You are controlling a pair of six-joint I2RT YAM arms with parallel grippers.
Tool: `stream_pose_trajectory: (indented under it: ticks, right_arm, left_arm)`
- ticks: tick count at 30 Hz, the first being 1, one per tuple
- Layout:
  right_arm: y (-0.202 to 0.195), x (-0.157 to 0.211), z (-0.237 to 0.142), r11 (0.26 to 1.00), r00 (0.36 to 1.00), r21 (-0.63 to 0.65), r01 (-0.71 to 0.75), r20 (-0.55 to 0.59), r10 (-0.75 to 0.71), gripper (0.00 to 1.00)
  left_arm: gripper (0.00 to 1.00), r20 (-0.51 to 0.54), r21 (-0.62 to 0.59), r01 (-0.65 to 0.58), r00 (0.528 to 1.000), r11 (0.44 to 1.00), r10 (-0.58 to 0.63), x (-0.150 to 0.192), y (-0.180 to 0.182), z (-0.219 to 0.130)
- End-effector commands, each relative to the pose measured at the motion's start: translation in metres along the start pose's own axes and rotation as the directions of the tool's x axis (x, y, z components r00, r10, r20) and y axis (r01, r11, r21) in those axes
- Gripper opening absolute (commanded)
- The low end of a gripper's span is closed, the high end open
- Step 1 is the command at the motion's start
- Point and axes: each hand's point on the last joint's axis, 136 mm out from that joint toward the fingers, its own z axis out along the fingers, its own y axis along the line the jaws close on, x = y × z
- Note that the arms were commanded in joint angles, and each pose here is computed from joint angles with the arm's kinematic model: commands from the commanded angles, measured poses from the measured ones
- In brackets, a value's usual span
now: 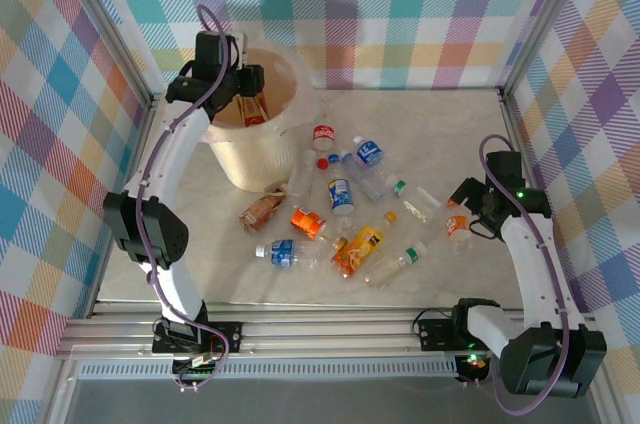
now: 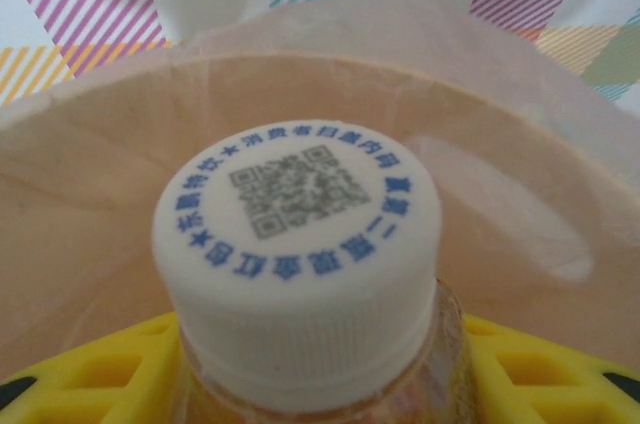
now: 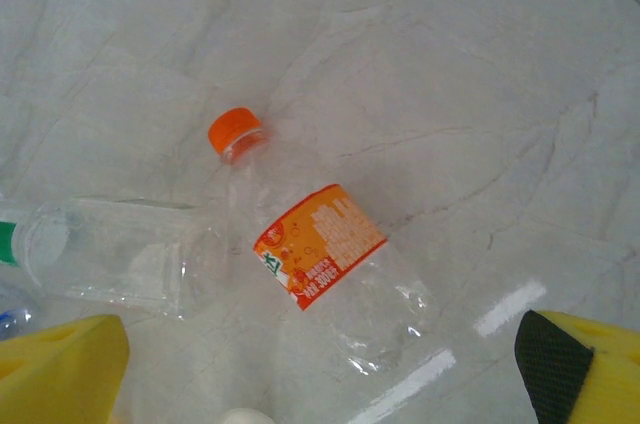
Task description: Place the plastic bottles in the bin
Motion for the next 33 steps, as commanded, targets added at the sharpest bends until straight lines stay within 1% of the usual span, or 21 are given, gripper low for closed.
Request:
stream_pose_trajectory:
  ticks: [1,4,8,12,14,16,18,20,23,25,28,33]
  right_arm:
    - [-0.019,0.008,-0.002,0.992,0.995,0.069,-0.102,0.005,0.102,1.00]
    - [-0.016,0.010,-0.001,0.992,0.993,0.047,-0.118,0.000,0.118,1.00]
    - [-0.006,0.015,0.002,0.994,0.993,0.013,-0.109,-0.051,0.109,1.00]
    - [0.011,0.019,0.007,0.997,0.991,-0.044,-0.056,-0.127,0.050,1.00]
    - [0.015,0.019,0.009,0.999,0.988,-0.048,-0.009,-0.153,0.001,1.00]
    - [0.012,0.021,0.015,1.000,0.983,-0.009,0.016,-0.182,-0.018,1.00]
    - [0.001,0.022,0.023,0.997,0.979,0.072,0.035,-0.203,-0.020,1.00]
    - [-0.007,0.024,0.028,0.990,0.974,0.121,0.076,-0.221,-0.048,1.00]
    - [-0.008,0.032,0.033,0.986,0.960,0.118,0.115,-0.268,-0.079,1.00]
    - [-0.005,0.038,0.038,0.988,0.953,0.087,0.127,-0.285,-0.097,1.00]
    - [0.000,0.046,0.044,0.991,0.946,0.043,0.125,-0.306,-0.106,1.00]
    - [-0.004,0.052,0.054,0.989,0.932,0.080,0.125,-0.352,-0.089,1.00]
  left_arm:
    - [0.54,-0.022,-0.009,-0.029,0.999,1.000,0.028,-0.002,0.006,0.001]
    - [0.56,-0.061,-0.001,-0.030,0.998,1.000,0.030,0.009,0.005,0.012]
    - [0.57,-0.108,-0.002,-0.034,0.994,0.999,0.034,0.023,0.006,0.024]
    - [0.59,-0.151,0.005,-0.034,0.988,0.999,0.034,0.038,0.005,0.036]
    - [0.61,-0.167,0.010,-0.030,0.985,0.999,0.031,0.043,0.004,0.040]
    - [0.62,-0.183,0.003,-0.026,0.983,1.000,0.026,0.050,0.006,0.045]
    - [0.62,-0.200,-0.001,-0.024,0.980,1.000,0.023,0.056,0.007,0.050]
    - [0.64,-0.212,-0.001,-0.021,0.977,1.000,0.021,0.061,0.007,0.052]
    - [0.71,-0.224,-0.004,-0.022,0.974,1.000,0.020,0.065,0.008,0.053]
    - [0.78,-0.222,-0.008,-0.020,0.975,1.000,0.018,0.064,0.008,0.051]
    - [0.85,-0.219,-0.014,-0.020,0.976,1.000,0.017,0.062,0.009,0.048]
    - [0.97,-0.206,-0.025,-0.023,0.978,0.999,0.018,0.056,0.011,0.036]
